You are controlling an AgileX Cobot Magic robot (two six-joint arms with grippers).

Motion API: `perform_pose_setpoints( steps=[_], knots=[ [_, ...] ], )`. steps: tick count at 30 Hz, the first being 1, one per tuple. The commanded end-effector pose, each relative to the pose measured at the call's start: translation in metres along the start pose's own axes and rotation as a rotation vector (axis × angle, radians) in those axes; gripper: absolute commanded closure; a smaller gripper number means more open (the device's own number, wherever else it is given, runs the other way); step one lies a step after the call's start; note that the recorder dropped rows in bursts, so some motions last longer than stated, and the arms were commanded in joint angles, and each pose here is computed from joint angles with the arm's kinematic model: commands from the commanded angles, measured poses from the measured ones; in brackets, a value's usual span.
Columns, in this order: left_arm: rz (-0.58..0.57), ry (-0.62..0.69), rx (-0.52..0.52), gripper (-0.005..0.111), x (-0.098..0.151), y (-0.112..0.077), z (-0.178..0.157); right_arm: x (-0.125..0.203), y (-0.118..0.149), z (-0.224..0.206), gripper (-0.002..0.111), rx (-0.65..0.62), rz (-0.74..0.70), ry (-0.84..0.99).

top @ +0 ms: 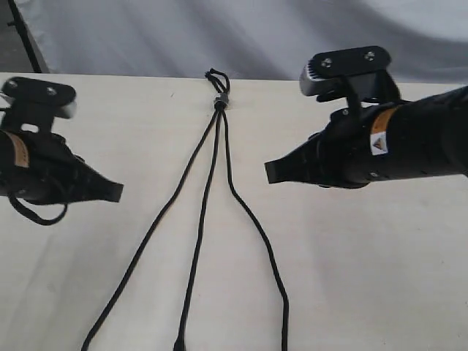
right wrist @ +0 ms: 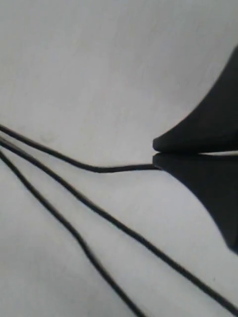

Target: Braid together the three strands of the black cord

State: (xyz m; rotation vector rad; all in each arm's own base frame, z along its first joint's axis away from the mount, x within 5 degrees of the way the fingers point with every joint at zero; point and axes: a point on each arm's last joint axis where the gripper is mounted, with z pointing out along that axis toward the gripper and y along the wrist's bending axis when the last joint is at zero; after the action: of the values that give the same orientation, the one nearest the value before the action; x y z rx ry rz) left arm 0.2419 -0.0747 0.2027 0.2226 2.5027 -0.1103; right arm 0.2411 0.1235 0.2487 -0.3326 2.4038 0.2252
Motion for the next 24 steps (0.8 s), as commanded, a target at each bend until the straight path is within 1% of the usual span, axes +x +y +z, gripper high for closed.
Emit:
perform_pose_setpoints(
  steps=[1, 2, 3, 4, 5, 7, 8, 11, 12, 14, 19, 24],
  knots=[
    [0.066, 0.131, 0.068, 0.094, 0.015, -0.036, 0.025, -0.008, -0.014, 0.032, 0.109, 0.128, -0.07, 0.114],
    [0.075, 0.145, 0.079, 0.088, 0.018, -0.042, 0.027, -0.007, -0.021, 0.038, 0.109, 0.154, -0.069, 0.132],
    [0.117, 0.166, 0.101, 0.078, 0.023, -0.055, 0.031, -0.006, -0.04, 0.048, 0.109, 0.211, -0.051, 0.159],
    [0.141, 0.173, 0.115, 0.072, 0.024, -0.063, 0.032, -0.003, -0.056, 0.054, 0.109, 0.244, -0.011, 0.185],
    [0.154, 0.175, 0.122, 0.069, 0.024, -0.067, 0.032, -0.001, -0.065, 0.058, 0.109, 0.261, 0.008, 0.201],
    [0.162, 0.163, 0.142, 0.065, 0.021, -0.078, 0.031, 0.002, -0.084, 0.064, 0.109, 0.283, 0.056, 0.199],
    [0.164, 0.158, 0.16, 0.065, 0.018, -0.087, 0.03, 0.003, -0.097, 0.067, 0.109, 0.289, 0.087, 0.175],
    [0.17, 0.196, 0.179, 0.065, 0.01, -0.107, 0.037, 0.002, -0.125, 0.067, 0.109, 0.319, 0.158, 0.123],
    [0.176, 0.215, 0.175, 0.065, 0.009, -0.112, 0.044, 0.001, -0.129, 0.066, 0.109, 0.324, 0.17, 0.114],
    [0.152, 0.245, 0.177, 0.065, 0.005, -0.121, 0.058, 0.0, -0.131, 0.066, 0.109, 0.324, 0.174, 0.101],
    [0.127, 0.326, 0.157, 0.065, 0.002, -0.132, 0.086, -0.001, -0.128, 0.066, 0.109, 0.315, 0.163, 0.096],
    [0.181, 0.396, 0.137, 0.065, 0.008, -0.144, 0.1, -0.002, -0.126, 0.067, 0.109, 0.306, 0.155, 0.082]
  ],
)
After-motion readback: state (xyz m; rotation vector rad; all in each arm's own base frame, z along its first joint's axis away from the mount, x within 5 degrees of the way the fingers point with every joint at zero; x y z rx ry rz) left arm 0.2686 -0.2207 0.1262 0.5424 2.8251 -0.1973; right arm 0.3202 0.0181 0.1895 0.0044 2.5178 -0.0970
